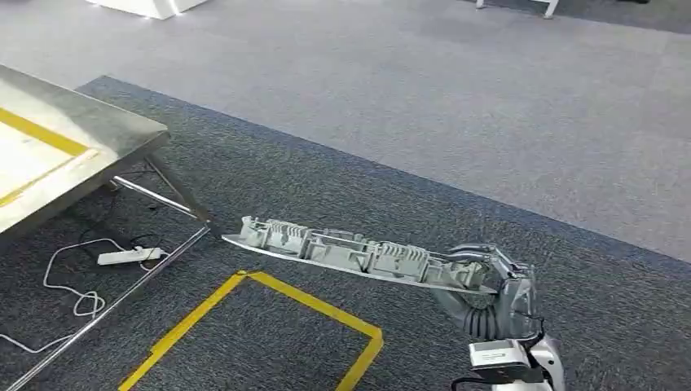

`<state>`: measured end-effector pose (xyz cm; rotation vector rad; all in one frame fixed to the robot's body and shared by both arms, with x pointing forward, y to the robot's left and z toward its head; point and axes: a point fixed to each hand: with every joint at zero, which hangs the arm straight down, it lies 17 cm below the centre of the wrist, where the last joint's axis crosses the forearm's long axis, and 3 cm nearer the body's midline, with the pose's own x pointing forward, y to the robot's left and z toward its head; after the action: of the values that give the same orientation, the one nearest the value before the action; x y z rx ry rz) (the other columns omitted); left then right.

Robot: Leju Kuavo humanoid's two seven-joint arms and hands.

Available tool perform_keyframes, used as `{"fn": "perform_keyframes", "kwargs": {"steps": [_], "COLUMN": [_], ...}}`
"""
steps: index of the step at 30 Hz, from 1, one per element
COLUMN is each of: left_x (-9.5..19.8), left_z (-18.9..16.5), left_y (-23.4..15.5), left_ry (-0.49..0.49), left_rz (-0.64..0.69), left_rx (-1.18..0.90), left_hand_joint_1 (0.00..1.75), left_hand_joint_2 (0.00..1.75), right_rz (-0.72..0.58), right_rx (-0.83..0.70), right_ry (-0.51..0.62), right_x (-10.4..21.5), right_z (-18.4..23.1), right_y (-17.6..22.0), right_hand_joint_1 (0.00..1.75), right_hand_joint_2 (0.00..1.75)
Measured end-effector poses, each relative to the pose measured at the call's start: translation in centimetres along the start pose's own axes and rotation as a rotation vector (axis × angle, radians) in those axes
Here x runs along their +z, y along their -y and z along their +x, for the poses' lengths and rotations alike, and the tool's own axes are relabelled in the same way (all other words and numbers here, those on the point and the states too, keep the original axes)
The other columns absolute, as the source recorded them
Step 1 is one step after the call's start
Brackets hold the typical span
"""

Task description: Take the parts from the cabinet and place them on the table.

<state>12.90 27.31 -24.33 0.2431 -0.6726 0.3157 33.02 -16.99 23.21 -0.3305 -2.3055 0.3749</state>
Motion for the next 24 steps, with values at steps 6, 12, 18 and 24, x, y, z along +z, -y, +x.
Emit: {"fn": "perform_keyframes", "kwargs": {"steps": [6, 12, 18, 24], "left_x": [-0.1, -0.2, -0.3, -0.3], "left_z": [0.2, 0.6, 0.7, 0.6], "left_y": [0.1, 0.5, 0.5, 0.3], "left_ry": [0.005, 0.014, 0.016, 0.017], "left_rz": [-0.003, -0.010, -0.010, -0.013], "left_rx": [-0.008, -0.009, -0.011, -0.019], "left_hand_joint_1": [0.00, 0.00, 0.00, 0.00], "left_hand_joint_2": [1.75, 1.75, 1.75, 1.75], "right_rz": [0.001, 0.020, 0.034, 0.057], "right_rx": [0.004, 0.009, 0.007, 0.002], "right_ry": [0.011, 0.024, 0.054, 0.100], "right_x": [-0.3, -0.2, -0.3, -0.4], "right_z": [0.2, 0.4, 1.2, 2.3], "right_y": [0.0, -0.4, -1.0, -1.7], "right_hand_joint_1": [1.75, 1.75, 1.75, 1.75], "right_hand_joint_2": [1.75, 1.75, 1.75, 1.75]}}
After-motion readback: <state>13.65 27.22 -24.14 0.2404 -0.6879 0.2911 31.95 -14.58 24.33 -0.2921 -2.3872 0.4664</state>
